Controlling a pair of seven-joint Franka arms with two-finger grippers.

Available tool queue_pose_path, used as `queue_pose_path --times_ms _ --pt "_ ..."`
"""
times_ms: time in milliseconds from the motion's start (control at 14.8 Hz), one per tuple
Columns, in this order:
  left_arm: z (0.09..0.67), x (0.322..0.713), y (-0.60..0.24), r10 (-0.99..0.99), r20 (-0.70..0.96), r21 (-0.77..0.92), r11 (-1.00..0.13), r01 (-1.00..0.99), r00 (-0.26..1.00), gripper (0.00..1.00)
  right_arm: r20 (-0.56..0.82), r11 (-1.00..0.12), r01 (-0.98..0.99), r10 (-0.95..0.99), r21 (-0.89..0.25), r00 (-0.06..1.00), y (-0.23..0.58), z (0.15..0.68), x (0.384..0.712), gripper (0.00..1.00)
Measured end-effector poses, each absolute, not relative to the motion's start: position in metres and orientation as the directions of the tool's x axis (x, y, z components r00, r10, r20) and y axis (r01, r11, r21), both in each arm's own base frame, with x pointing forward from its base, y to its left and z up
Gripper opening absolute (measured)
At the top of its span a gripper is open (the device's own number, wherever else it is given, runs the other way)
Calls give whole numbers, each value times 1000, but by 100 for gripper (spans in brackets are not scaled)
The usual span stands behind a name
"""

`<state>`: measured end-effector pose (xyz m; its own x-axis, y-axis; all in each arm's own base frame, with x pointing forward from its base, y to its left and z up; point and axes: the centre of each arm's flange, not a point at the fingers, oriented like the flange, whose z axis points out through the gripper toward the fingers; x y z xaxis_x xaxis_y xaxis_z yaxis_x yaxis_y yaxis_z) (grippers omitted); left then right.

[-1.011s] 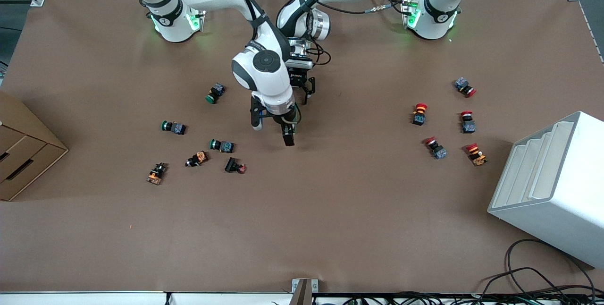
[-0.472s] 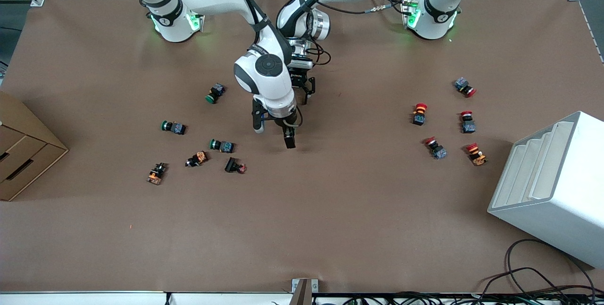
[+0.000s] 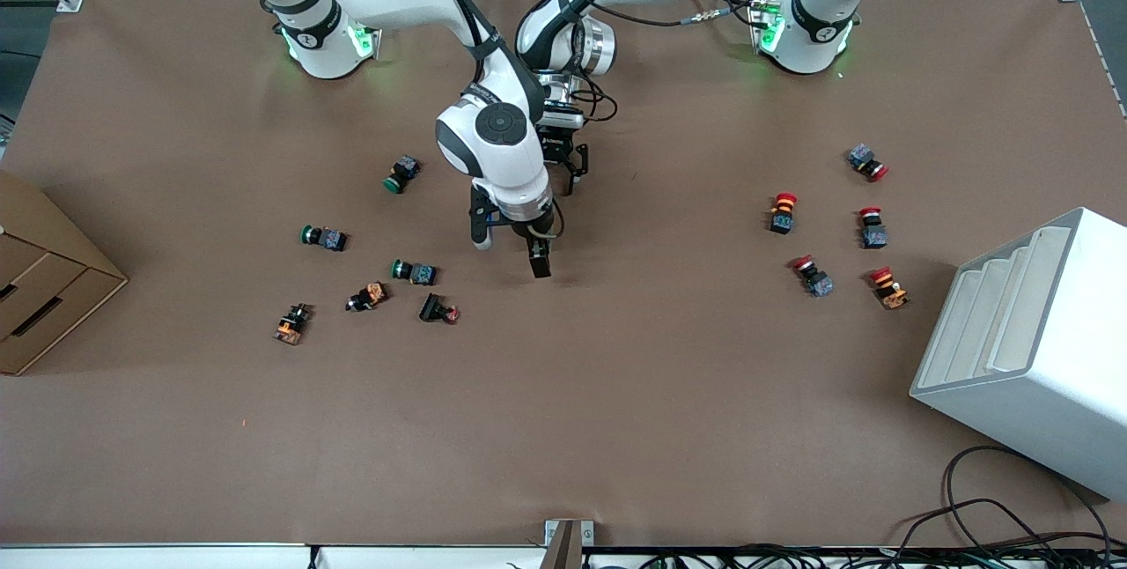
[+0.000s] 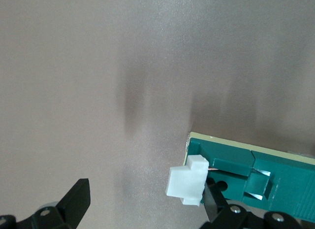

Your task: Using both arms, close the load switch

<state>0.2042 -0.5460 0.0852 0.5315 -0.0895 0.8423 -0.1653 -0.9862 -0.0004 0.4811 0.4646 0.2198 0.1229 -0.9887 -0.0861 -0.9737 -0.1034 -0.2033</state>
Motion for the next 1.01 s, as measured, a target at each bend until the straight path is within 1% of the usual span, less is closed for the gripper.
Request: queue_pose_path --times_ms 741,1011 --pt "85 204 -546 -89 842 0 -986 -165 531 100 -89 -108 -975 -988 -195 127 464 219 484 100" --pt "85 204 -546 -89 842 0 -986 -165 531 100 -71 -107 -982 -990 -157 119 463 220 489 100"
